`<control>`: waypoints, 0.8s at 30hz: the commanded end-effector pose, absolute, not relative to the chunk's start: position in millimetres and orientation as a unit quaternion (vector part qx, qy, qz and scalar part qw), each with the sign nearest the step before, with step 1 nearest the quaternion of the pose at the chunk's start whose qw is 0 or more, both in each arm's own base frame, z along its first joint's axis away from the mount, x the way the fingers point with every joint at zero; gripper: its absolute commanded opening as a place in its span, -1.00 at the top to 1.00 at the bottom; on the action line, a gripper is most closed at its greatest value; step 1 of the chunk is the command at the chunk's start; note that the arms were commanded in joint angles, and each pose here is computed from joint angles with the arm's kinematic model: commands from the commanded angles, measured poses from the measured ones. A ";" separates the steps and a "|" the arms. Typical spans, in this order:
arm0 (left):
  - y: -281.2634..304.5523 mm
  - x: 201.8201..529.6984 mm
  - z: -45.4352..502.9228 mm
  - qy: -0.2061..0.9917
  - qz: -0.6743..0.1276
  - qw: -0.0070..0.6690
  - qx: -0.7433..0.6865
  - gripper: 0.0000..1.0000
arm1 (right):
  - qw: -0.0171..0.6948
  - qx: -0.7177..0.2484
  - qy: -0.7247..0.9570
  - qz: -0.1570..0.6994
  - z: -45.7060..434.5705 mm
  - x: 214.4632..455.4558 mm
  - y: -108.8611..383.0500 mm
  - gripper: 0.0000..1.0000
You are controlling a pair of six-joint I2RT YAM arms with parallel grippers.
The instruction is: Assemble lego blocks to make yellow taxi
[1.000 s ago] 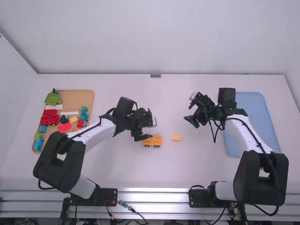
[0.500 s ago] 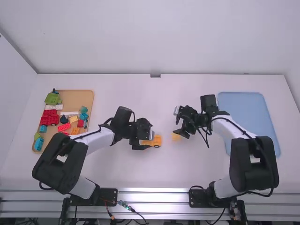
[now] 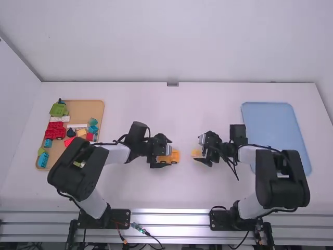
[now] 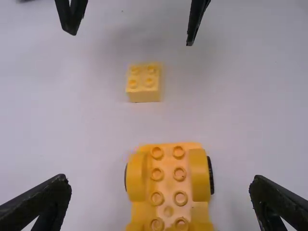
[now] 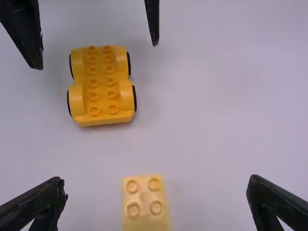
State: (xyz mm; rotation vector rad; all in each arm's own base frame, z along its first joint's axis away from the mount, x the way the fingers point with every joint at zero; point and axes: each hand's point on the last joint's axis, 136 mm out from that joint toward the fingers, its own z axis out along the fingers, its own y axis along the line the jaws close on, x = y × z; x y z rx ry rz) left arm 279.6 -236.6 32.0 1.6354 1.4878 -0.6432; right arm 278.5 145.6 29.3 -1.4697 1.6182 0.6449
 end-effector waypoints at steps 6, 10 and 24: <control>-240.0 275.3 20.0 0.579 -0.276 0.397 0.656 -0.98 | 0.455 -0.565 0.631 0.275 23.7 260.1 150.9 -0.99; -239.4 273.4 13.5 0.580 -0.278 0.394 0.656 -0.98 | 0.465 -0.569 0.624 0.264 23.6 260.6 150.6 -0.99; -229.6 278.5 20.8 0.575 -0.297 0.411 0.642 -0.98 | 0.443 -0.553 0.625 0.326 2.1 284.0 157.8 -0.99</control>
